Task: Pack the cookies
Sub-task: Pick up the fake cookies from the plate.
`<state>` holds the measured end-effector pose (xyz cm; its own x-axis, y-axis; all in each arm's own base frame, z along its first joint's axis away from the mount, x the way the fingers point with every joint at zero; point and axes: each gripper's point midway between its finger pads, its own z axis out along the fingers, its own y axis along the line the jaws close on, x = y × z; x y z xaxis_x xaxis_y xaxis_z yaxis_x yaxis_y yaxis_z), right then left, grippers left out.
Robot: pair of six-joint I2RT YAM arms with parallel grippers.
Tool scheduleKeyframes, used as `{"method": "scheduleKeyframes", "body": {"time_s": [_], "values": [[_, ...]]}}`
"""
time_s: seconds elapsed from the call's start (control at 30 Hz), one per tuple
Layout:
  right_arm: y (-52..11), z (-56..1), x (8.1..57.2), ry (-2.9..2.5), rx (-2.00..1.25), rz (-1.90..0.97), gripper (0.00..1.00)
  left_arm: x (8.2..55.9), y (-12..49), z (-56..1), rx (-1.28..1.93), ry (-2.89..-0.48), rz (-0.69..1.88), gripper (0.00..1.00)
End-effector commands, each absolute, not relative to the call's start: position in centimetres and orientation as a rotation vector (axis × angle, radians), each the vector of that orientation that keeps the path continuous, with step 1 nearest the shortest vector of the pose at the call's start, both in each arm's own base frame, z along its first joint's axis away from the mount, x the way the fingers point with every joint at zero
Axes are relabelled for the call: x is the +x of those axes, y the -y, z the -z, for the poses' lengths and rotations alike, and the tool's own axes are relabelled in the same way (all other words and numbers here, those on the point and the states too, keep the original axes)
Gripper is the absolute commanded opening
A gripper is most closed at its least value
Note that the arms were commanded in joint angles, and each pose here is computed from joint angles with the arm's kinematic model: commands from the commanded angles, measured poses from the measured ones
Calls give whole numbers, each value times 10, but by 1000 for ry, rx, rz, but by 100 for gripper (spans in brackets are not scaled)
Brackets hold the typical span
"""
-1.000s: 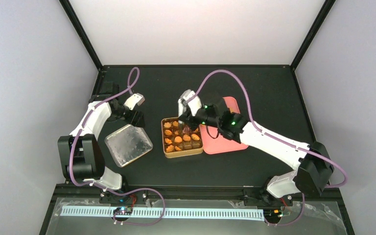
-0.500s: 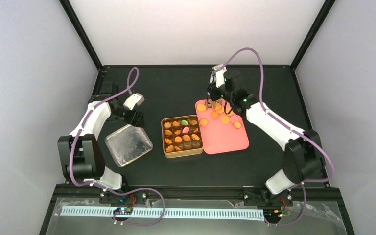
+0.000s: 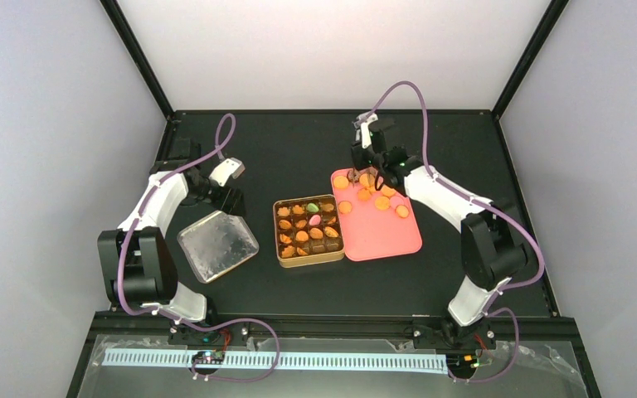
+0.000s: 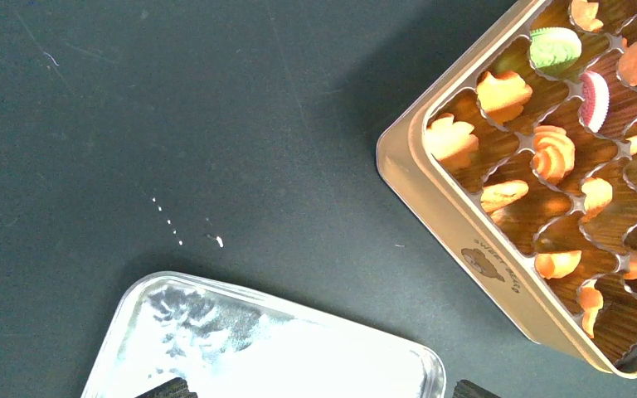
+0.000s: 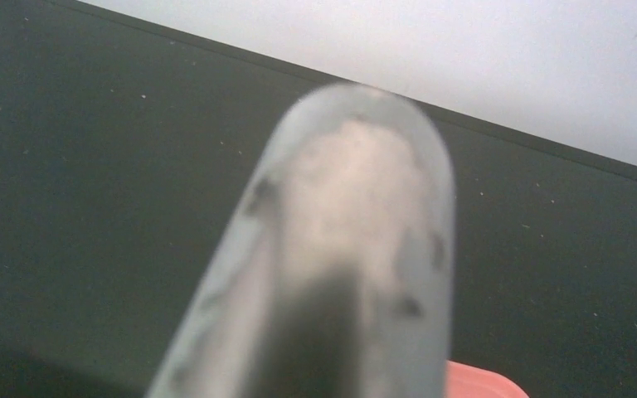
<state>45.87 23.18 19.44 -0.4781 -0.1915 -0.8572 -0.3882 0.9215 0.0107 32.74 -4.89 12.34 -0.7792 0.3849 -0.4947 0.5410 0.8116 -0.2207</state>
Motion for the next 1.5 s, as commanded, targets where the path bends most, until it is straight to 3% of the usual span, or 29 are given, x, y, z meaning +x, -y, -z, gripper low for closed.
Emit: {"method": "scheduleKeyframes", "body": {"time_s": [0.0, 0.4, 1.0, 1.33, 1.47], "values": [[-220, -201, 464, -2037, -380, -187, 37, 334, 47, -135, 683, -2527, 488, 83], [-217, -172, 450, -2082, -367, -224, 36, 332, 44, -135, 675, -2529, 473, 84], [-201, -175, 402, -2021, -338, -298, 36, 332, 46, -137, 671, -2528, 485, 83], [-209, -179, 405, -2007, -357, -327, 35, 332, 46, -139, 670, -2524, 485, 83], [-212, -185, 408, -2000, -359, -336, 23, 331, 45, -139, 674, -2526, 478, 83]]}}
